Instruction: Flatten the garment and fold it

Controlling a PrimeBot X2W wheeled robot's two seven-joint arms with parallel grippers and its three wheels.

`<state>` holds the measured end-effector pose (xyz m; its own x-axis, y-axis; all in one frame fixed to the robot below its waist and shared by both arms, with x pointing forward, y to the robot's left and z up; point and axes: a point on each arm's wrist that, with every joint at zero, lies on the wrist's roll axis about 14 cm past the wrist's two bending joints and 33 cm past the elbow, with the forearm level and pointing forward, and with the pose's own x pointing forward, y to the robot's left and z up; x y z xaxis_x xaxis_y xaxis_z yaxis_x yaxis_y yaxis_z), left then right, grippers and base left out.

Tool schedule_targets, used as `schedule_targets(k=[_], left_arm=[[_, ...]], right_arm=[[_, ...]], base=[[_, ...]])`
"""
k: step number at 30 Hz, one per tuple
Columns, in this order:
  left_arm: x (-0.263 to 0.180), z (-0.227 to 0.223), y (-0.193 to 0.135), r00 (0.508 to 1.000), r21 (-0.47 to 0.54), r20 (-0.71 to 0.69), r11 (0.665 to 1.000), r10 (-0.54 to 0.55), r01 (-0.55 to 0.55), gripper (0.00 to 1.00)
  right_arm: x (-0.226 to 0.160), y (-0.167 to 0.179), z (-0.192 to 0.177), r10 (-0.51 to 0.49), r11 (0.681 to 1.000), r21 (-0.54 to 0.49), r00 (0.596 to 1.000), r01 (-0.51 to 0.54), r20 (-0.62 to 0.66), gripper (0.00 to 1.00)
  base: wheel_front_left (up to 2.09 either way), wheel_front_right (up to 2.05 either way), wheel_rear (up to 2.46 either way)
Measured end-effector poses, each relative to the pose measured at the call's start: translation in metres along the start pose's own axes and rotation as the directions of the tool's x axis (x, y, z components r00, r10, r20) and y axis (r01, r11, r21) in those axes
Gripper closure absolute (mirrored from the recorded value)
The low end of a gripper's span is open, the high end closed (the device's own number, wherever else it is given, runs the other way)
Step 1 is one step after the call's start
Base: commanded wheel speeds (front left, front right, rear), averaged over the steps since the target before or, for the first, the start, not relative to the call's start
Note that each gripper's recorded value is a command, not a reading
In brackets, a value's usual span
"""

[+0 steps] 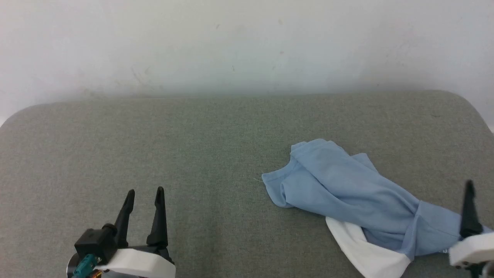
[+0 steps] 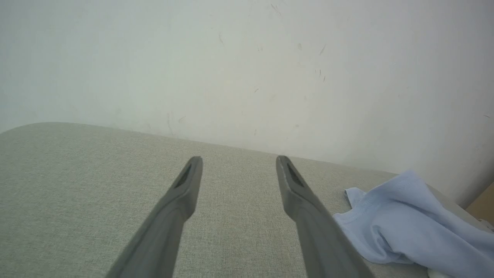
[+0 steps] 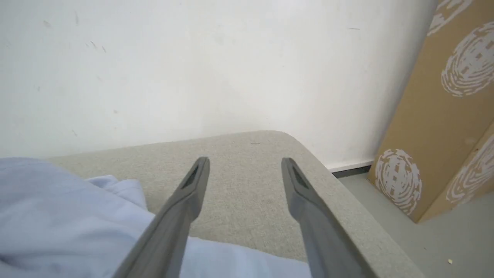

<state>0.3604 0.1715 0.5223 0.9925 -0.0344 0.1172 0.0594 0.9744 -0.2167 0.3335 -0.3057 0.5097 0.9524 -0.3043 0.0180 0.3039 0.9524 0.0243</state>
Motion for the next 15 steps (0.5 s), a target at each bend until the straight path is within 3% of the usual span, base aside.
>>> schedule_targets(k=[5,10,15], left_arm=[[-0.005,0.001,0.001,1.000,0.001,0.001,1.000,0.005,-0.005,0.00],[-0.007,-0.001,0.004,1.000,0.004,-0.007,1.000,0.011,-0.011,0.00],[-0.006,-0.013,0.004,0.998,0.018,-0.057,1.000,0.003,-0.002,0.00]], right_arm=[[-0.006,0.062,0.014,0.188,0.982,0.001,0.982,-0.188,0.033,0.00],[-0.021,0.114,0.017,0.342,0.940,-0.004,0.939,-0.342,0.026,0.00],[-0.035,0.142,0.019,0.422,0.907,0.001,0.907,-0.422,0.018,0.00]], base=[[0.00,0.00,0.00],[0.00,0.00,0.00],[0.00,0.00,0.00]])
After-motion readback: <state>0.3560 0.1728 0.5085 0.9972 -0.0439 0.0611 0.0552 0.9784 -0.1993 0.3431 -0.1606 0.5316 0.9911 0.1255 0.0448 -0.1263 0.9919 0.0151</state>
